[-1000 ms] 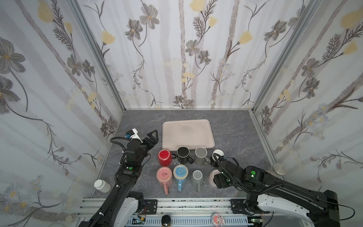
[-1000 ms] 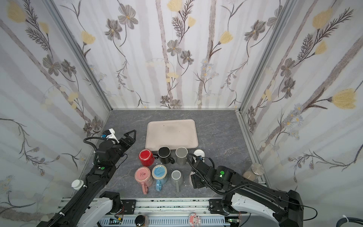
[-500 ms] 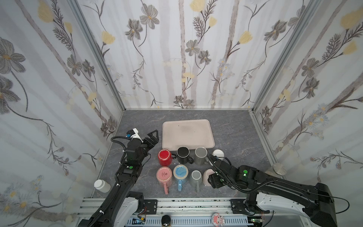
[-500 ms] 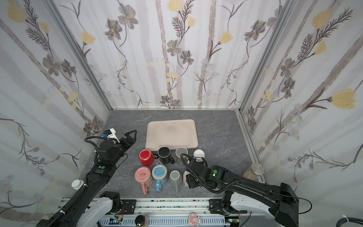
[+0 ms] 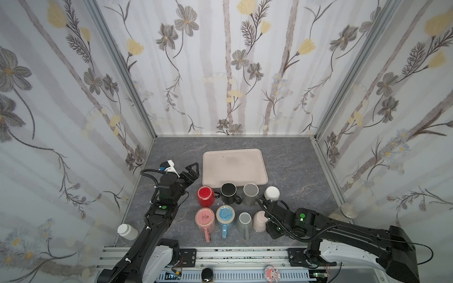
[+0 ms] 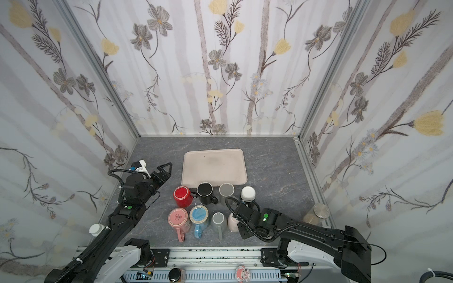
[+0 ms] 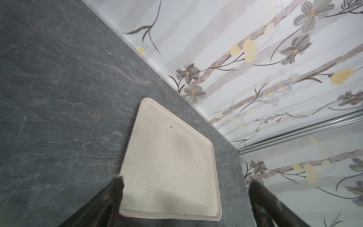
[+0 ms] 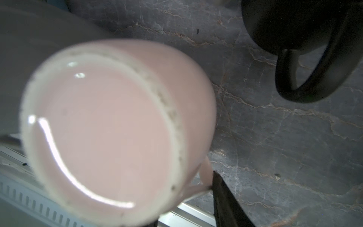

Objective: Turn the mug right side up
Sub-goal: Pick up the mug from the bottom-center of the table, then place the mug on the tray.

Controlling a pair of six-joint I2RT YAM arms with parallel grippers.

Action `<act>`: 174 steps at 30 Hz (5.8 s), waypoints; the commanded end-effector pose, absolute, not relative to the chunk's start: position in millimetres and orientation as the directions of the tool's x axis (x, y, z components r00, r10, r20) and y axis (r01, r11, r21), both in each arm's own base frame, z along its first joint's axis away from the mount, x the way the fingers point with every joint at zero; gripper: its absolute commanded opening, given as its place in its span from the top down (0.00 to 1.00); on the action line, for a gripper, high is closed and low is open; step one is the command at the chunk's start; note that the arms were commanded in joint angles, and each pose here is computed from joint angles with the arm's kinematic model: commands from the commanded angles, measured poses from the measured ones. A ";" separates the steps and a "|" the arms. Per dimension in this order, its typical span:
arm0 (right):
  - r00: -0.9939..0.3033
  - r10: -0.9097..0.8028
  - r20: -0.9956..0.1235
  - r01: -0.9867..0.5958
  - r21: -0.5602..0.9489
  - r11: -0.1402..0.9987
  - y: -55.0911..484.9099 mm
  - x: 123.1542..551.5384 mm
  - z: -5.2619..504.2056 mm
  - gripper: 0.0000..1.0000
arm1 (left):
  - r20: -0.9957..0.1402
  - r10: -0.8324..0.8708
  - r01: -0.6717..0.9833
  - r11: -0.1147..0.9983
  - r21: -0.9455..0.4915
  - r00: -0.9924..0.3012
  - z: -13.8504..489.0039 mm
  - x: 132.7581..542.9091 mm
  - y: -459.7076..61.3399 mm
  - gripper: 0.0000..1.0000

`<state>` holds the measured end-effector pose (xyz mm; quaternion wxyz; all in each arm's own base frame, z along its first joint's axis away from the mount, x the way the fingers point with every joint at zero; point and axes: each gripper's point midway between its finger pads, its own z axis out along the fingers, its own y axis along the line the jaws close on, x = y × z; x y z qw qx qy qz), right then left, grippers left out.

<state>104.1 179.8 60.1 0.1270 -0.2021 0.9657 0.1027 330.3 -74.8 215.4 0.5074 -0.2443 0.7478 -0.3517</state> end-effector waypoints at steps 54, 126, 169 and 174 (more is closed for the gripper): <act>-0.868 -0.299 -0.396 -0.345 0.047 0.937 181.6 137.1 52.6 0.90 | -0.564 -0.722 0.054 0.596 -0.801 -0.401 225.2 331.8 -92.1 0.00; -0.513 0.538 -0.669 -0.827 0.552 -0.102 367.6 265.2 447.4 1.00 | -0.590 -0.670 0.767 0.048 -0.640 -0.450 420.9 262.9 -200.3 0.60; -0.372 0.420 -0.827 -0.666 0.554 0.500 273.0 288.5 348.3 0.37 | -0.869 -0.342 0.066 0.919 -0.389 -0.357 264.9 418.4 -156.7 1.00; -0.373 0.387 -0.843 -0.631 0.536 0.561 256.9 286.8 327.9 0.36 | -0.911 -0.243 -0.004 0.967 -0.256 -0.332 231.9 444.8 -152.0 1.00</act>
